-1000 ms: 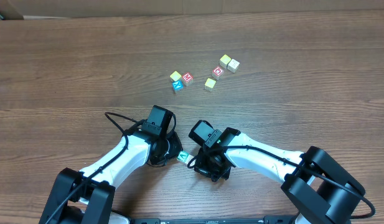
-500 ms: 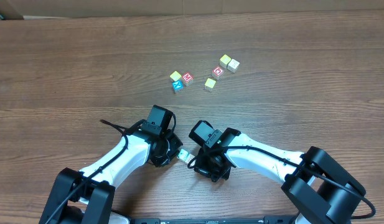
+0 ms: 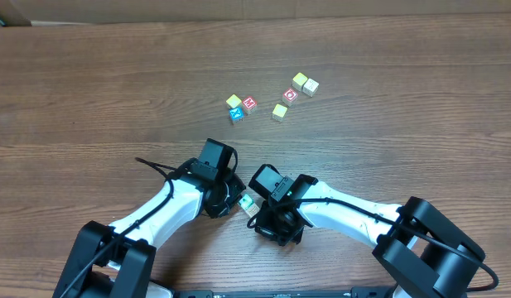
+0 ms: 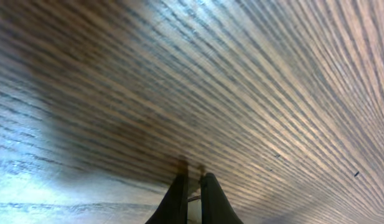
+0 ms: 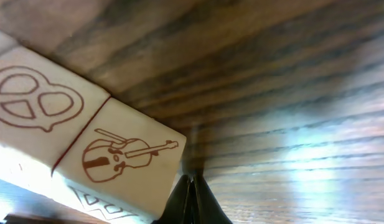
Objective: Flip 3 blocks
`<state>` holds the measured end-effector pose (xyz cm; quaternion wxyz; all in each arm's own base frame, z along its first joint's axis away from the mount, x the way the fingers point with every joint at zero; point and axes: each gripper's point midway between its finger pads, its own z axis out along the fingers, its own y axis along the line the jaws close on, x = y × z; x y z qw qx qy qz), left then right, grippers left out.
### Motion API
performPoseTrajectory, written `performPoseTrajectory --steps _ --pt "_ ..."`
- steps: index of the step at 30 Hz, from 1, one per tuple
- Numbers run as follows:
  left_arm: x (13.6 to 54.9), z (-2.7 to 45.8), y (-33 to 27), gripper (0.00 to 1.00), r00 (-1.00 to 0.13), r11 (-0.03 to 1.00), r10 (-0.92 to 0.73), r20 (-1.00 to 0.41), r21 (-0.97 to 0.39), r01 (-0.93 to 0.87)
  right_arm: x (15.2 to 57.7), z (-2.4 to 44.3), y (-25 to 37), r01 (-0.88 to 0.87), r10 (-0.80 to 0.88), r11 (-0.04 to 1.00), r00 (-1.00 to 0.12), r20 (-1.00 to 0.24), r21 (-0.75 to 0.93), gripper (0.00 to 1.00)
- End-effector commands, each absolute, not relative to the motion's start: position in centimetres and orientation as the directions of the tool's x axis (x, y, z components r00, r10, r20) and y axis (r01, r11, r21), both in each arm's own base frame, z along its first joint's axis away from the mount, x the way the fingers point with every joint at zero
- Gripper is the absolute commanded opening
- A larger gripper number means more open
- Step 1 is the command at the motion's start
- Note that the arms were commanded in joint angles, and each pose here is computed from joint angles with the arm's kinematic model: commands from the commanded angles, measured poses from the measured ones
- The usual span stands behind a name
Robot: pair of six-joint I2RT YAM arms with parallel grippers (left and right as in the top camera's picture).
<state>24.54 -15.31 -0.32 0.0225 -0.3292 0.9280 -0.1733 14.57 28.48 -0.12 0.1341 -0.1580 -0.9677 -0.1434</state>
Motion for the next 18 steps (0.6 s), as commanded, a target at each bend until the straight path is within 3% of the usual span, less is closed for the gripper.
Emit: performPoseTrajectory --steps 1,18 --pt "19.7 -0.7 -19.1 0.04 -0.848 0.772 -0.460 0.265 -0.353 -0.529 16.4 -0.1 30.4 0.348 0.279 0.888 -0.927 0.250 0.301 0.04" --pt "18.8 -0.9 -18.6 0.04 -0.877 0.814 -0.404 0.260 -0.336 -0.474 17.6 -0.2 30.5 0.494 0.438 0.823 -0.866 0.242 0.279 0.04"
